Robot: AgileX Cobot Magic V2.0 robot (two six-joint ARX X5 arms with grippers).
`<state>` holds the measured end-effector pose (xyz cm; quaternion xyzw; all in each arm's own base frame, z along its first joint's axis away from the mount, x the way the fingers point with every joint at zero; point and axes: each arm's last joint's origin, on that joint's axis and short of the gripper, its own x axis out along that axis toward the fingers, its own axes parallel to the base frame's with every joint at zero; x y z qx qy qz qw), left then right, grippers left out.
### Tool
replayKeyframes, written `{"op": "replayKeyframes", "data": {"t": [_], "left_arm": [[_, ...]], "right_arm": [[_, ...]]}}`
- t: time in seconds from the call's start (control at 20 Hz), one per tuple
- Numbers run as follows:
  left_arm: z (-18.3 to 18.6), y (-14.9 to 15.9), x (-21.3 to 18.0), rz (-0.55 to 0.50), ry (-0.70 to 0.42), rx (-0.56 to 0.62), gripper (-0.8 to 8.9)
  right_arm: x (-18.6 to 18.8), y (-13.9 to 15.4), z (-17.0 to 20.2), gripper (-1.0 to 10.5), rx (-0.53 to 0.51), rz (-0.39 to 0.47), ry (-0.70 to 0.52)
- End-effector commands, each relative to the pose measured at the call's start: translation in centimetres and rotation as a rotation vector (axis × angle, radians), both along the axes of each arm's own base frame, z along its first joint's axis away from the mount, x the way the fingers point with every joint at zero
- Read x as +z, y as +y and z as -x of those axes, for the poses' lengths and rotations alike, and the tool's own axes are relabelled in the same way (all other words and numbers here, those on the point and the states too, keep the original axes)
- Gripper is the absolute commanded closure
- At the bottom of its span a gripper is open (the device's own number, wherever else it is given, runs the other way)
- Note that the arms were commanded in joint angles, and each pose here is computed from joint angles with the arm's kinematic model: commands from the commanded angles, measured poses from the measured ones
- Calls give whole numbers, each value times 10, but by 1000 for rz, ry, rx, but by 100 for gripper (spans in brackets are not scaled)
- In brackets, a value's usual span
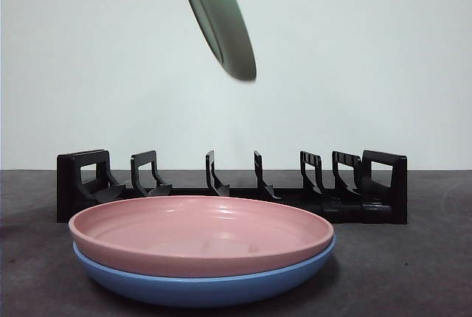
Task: Place the plate
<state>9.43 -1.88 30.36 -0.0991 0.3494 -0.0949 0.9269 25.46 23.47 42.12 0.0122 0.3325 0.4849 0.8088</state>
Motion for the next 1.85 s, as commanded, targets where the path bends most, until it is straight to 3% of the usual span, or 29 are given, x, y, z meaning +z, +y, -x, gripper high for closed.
{"op": "replayKeyframes", "data": {"t": [0.05,0.3,0.75,0.85,1.05,1.2,1.6,1.85], "left_arm": [[-1,0,6,1,-25,5,438],[0,0,6,3,-21,8,438],[0,0,6,8,-20,12,438],[-1,0,6,9,-20,13,438],[0,0,6,20,-16,22,438],[0,0,6,20,-16,22,438],[-1,0,6,20,-19,21,438],[-1,0,6,19,-19,21,438]], "right_arm": [[16,10,26,938,118,7,-167],[-1,12,82,939,122,-94,-372],[-86,-43,160,938,94,-248,-535],[-95,-49,170,938,147,-153,-550],[-116,-53,185,938,365,115,-625],[-128,-54,191,938,491,249,-646],[-155,-25,181,931,639,502,-527],[-167,0,172,931,695,600,-444]]}}
